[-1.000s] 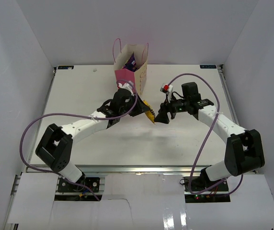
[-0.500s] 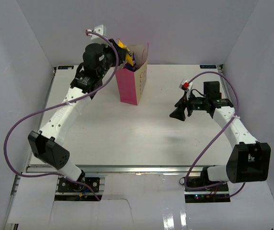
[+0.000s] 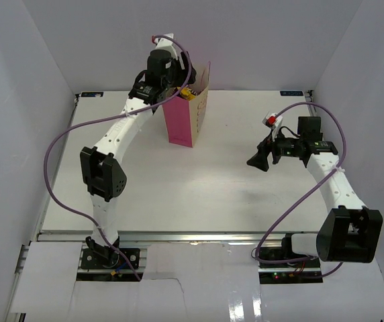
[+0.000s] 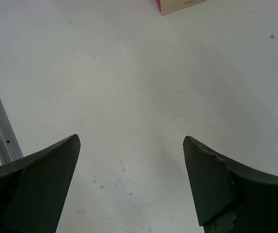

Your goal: Place the snacks into the paper bag

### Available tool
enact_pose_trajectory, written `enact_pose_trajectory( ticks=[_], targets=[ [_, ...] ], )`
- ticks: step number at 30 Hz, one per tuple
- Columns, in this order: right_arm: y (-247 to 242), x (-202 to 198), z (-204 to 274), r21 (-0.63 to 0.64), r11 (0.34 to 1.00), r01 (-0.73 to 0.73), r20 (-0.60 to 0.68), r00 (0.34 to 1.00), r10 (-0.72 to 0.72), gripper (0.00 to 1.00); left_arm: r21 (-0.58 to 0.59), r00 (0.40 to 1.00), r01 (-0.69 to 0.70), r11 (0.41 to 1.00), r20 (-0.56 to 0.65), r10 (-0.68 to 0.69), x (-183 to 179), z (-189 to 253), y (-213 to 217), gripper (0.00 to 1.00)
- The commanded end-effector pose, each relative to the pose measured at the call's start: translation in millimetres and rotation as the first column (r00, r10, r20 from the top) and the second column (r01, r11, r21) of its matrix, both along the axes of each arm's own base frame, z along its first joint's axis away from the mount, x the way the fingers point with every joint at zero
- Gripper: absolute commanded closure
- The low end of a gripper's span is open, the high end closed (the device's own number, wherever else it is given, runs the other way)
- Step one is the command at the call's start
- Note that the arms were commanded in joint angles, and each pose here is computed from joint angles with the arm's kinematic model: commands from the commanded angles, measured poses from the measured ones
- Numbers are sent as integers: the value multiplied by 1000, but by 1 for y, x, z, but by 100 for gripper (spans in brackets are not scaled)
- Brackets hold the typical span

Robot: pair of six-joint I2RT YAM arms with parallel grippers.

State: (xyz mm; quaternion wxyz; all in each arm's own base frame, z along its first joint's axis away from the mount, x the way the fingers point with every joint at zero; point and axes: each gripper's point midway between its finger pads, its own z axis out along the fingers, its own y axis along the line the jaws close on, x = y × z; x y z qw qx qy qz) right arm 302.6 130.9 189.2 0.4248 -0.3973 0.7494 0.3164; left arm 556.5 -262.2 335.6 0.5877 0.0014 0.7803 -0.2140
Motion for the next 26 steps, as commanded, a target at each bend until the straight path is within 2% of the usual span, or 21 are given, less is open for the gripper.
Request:
enact_pose_trajectory(
  ticks=[1,2,4,5,9,10,11,12,13,14,15,16,17,19,21,26],
  targets=[
    [-15,5,9,-27,998,53,27,998,-53,6,-58,985,42,997,171,-32,-35,97,10,14],
    [-18,7,9,-36,997,70,27,997,-69,10,-56,982,54,997,181,-43,-41,103,11,13],
    [-27,14,11,-64,990,124,33,992,-122,10,-40,979,88,995,189,-79,-55,108,12,4],
    [-31,19,17,-74,986,148,48,988,-144,10,-27,969,99,995,231,-90,-72,128,19,2],
    [-55,40,28,-146,941,306,89,951,-295,10,-2,956,142,990,261,-136,-128,137,39,2],
    [-59,45,33,-149,931,333,117,941,-318,10,26,971,152,988,181,-154,-136,91,41,2],
    [-63,49,40,-144,917,373,129,925,-357,10,26,971,153,988,182,-156,-150,83,47,2],
    [-74,55,41,-165,888,430,148,901,-408,10,-9,954,153,988,264,-145,-182,107,62,2],
    [-78,58,48,-155,872,464,167,882,-440,10,9,974,148,989,174,-147,-191,51,67,2],
    [-83,61,52,-155,855,495,182,865,-468,10,-4,976,141,990,170,-139,-205,41,74,2],
    [-93,65,54,-165,821,547,196,834,-516,10,-42,968,137,990,216,-125,-231,51,87,2],
    [-98,67,57,-158,800,578,201,812,-547,10,-51,975,112,992,199,-100,-240,38,95,2],
    [-102,69,62,-152,780,607,211,791,-574,10,-45,986,108,993,131,-101,-249,1,99,2],
    [-109,71,71,-146,754,640,229,763,-604,10,-86,990,57,995,131,-46,-271,-5,117,2],
    [-111,72,79,-128,745,654,245,749,-615,10,-88,996,21,996,88,-14,-280,-31,127,2],
    [-107,73,83,-105,755,647,244,753,-611,10,-104,995,-3,995,103,13,-292,-36,136,2]
  ],
)
